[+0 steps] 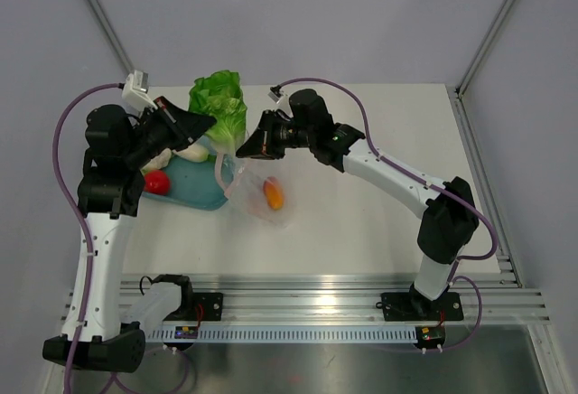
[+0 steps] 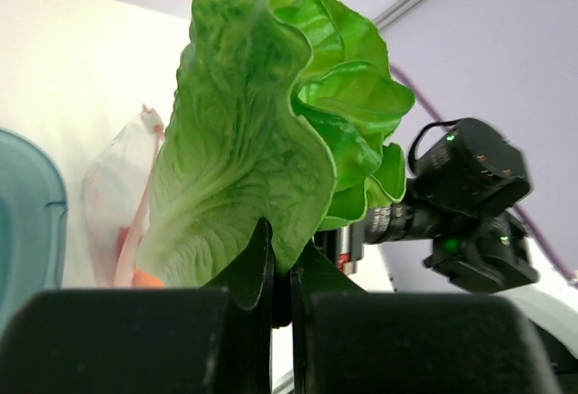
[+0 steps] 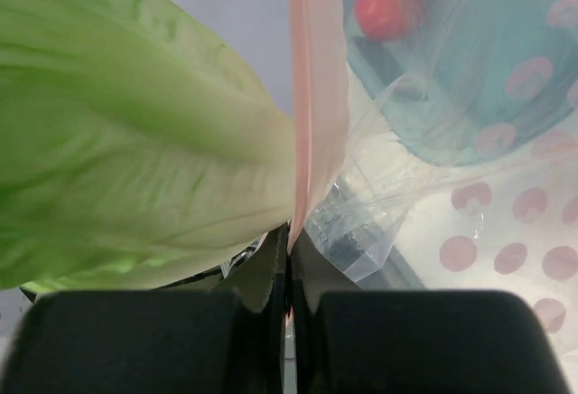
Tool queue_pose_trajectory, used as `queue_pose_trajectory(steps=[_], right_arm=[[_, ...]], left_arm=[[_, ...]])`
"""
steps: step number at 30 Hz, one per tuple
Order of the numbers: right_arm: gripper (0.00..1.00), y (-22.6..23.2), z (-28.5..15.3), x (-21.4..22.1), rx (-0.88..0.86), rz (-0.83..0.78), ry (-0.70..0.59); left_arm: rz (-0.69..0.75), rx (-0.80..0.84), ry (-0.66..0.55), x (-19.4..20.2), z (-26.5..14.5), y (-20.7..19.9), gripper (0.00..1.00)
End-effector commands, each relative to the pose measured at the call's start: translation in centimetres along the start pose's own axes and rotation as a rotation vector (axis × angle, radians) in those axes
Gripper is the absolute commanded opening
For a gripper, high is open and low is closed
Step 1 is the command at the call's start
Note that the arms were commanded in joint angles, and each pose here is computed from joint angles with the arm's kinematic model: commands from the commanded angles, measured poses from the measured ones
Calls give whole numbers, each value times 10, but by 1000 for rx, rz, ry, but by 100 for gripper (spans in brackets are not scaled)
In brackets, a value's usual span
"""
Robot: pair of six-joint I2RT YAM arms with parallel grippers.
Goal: Place the food in the zip-top bag and seal the zipper
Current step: Place the fake vegetable in the zipper food storage bag.
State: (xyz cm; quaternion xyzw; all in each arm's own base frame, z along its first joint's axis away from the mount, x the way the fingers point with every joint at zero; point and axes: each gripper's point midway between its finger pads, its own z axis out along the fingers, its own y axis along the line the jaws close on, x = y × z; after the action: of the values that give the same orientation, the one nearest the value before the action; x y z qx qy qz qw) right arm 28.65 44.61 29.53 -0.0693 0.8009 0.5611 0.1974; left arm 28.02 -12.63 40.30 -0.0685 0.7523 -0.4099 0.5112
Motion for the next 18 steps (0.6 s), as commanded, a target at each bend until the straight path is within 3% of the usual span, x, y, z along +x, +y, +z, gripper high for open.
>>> queue_pose_trajectory(steps=[1,12,18], right_arm=[[4,37,-14,-2,-105,-49,-24],[4,39,-26,-13,-116,-44,-70],[3,50,-50,-41,-209,-34,-194]], left_arm=[[-23,194,-40,-17,0,-40,0],[-208,204,70,36,13,-4,0],[-297,149,82,57,15,19,0]])
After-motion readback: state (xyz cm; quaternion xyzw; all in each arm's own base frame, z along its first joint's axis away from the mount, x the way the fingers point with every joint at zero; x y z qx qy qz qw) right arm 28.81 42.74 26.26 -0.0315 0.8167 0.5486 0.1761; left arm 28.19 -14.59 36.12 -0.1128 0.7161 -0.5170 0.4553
